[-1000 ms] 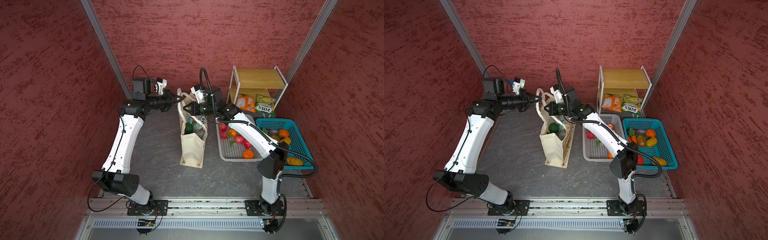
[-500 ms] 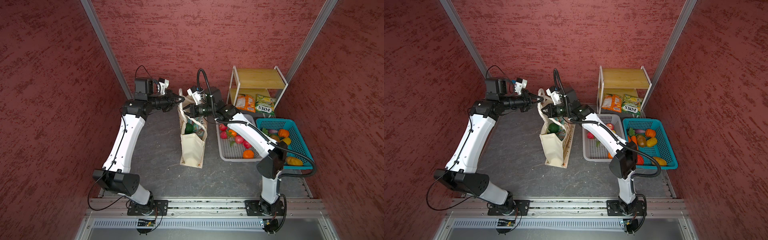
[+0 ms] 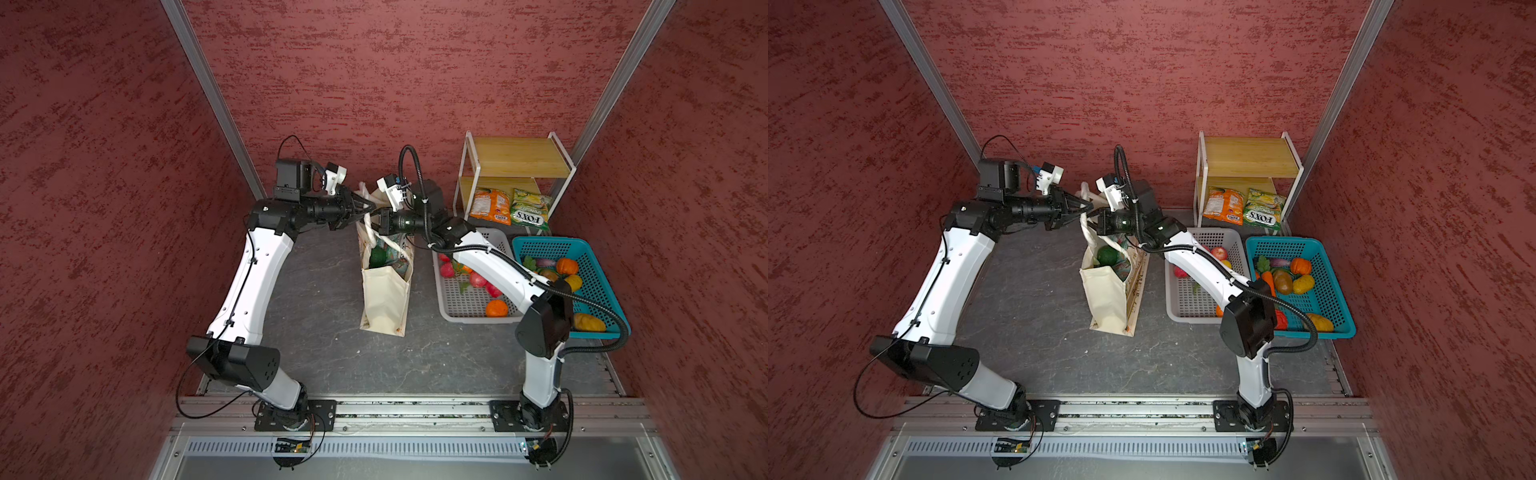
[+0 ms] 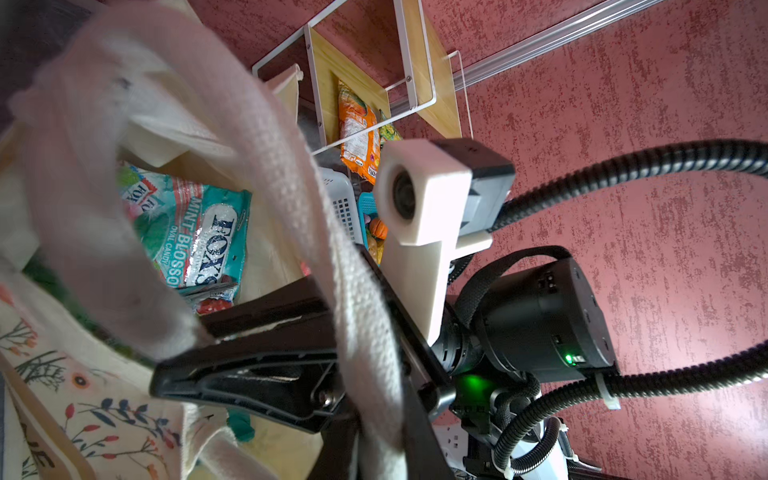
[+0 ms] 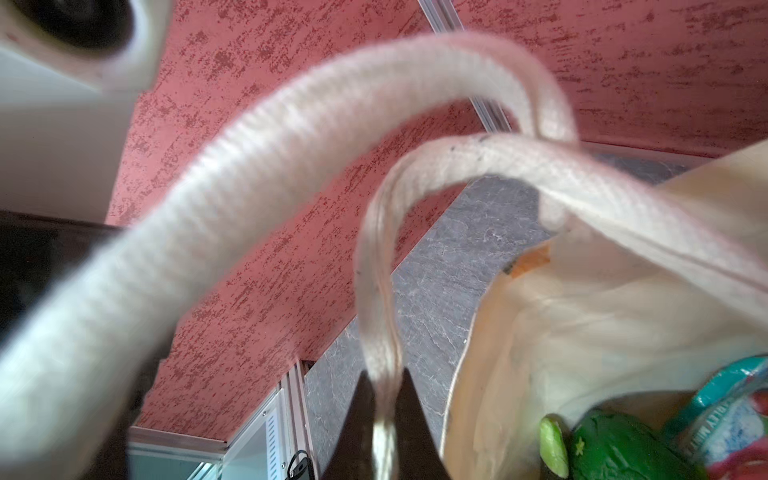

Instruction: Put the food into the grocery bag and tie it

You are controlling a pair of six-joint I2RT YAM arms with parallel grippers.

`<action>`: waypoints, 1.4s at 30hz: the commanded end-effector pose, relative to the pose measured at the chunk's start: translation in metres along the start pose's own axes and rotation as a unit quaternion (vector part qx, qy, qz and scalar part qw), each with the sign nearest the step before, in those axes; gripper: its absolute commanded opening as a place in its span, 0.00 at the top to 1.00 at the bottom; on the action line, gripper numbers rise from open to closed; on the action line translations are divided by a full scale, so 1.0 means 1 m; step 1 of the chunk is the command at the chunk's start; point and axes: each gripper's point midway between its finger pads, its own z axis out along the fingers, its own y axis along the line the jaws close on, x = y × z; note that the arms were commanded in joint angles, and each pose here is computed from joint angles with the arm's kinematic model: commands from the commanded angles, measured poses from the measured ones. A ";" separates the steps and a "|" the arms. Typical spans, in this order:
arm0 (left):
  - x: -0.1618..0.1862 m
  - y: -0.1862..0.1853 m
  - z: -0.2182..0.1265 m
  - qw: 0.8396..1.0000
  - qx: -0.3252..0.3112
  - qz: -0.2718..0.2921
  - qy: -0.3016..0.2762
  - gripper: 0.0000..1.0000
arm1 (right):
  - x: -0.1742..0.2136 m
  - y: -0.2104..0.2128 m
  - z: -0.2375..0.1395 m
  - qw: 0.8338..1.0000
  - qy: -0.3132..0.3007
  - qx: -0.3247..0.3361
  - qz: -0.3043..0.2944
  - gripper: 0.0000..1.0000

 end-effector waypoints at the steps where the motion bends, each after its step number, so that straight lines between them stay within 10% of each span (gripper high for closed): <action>1: 0.013 -0.004 0.003 1.000 0.008 0.005 0.030 0.80 | -0.044 0.036 -0.018 0.997 -0.060 -0.040 -0.042 1.00; 15: 0.003 -0.025 -0.019 0.999 0.017 0.040 -0.010 0.44 | -0.067 0.038 -0.038 0.992 -0.109 -0.044 -0.049 1.00; 24: -0.050 -0.005 -0.067 0.985 0.037 -0.034 -0.166 0.59 | -0.067 0.039 -0.043 0.991 -0.115 -0.048 -0.048 1.00; 42: -0.061 0.025 0.003 0.989 0.030 -0.090 -0.114 0.63 | -0.036 0.040 -0.045 0.995 -0.084 -0.048 -0.039 1.00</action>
